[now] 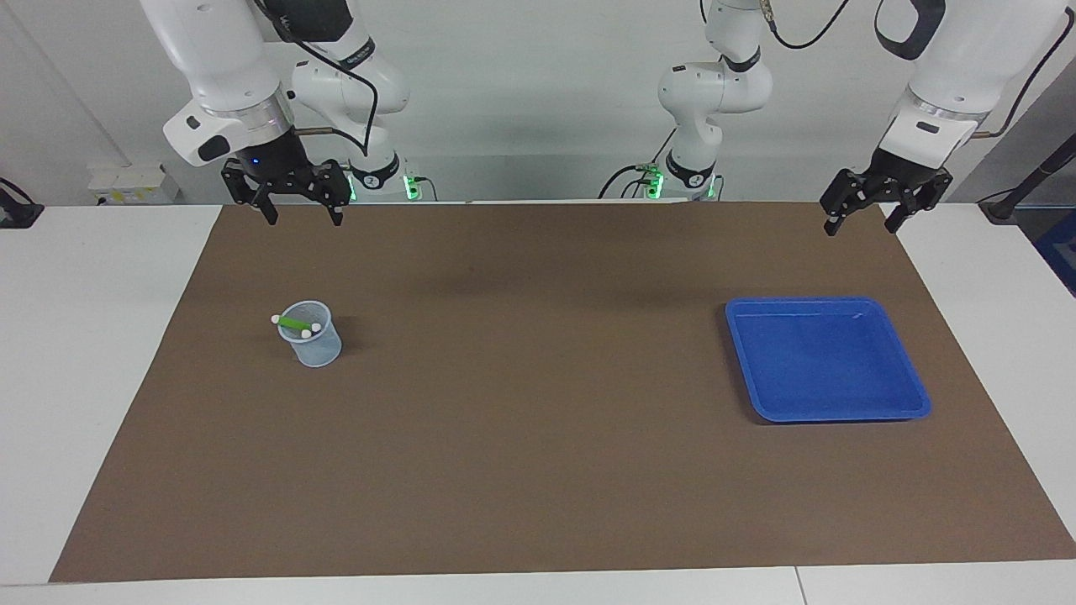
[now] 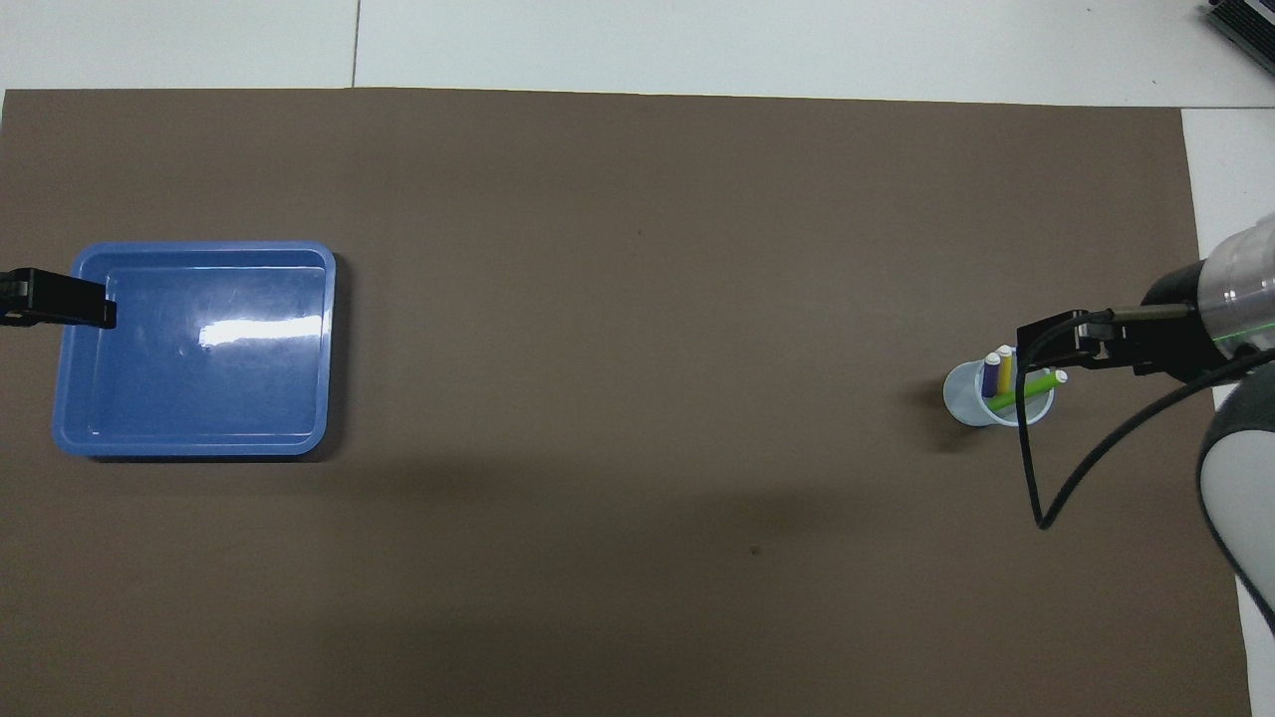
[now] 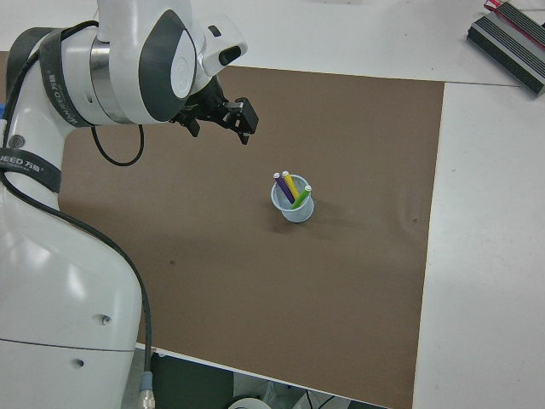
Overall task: Right arm passes pens to left for tray arrangement
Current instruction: 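Lower the right gripper into the white cup and grasp the green pen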
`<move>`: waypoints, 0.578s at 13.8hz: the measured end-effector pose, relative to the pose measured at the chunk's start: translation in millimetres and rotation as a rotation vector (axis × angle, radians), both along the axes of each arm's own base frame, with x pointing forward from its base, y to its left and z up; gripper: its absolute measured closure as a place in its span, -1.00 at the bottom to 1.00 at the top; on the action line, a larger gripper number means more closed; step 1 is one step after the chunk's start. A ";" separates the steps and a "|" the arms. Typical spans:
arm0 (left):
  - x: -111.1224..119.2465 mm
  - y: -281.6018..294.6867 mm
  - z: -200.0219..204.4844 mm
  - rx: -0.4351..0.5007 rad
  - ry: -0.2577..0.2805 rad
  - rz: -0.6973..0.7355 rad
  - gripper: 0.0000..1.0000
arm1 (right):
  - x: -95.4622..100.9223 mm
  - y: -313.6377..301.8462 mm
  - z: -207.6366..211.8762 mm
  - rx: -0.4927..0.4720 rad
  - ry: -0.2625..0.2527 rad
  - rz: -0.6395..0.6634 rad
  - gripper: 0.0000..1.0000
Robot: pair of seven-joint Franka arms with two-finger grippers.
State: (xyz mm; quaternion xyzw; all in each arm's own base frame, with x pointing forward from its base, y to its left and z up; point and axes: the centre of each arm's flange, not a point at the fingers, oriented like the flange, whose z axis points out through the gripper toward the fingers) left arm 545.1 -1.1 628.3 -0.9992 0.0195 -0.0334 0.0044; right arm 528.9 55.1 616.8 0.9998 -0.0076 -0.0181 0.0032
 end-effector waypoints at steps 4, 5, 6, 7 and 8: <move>0.0 0.0 0.0 0.000 0.000 0.000 -1.00 | 5.3 -17.2 -25.8 0.003 -0.011 0.095 -1.00; 0.0 0.0 0.0 0.000 0.000 0.000 -1.00 | 6.0 -24.4 -36.6 0.004 -0.003 0.099 -1.00; 0.0 0.0 0.0 0.000 0.000 0.000 -1.00 | 6.2 -28.5 -46.9 0.003 0.005 0.103 -1.00; 0.0 0.0 0.0 0.000 0.000 0.000 -1.00 | 6.5 -29.9 -55.9 -0.001 0.008 0.111 -1.00; 0.0 0.0 0.0 0.000 0.000 0.000 -1.00 | 6.6 -30.9 -64.4 -0.010 0.011 0.142 -1.00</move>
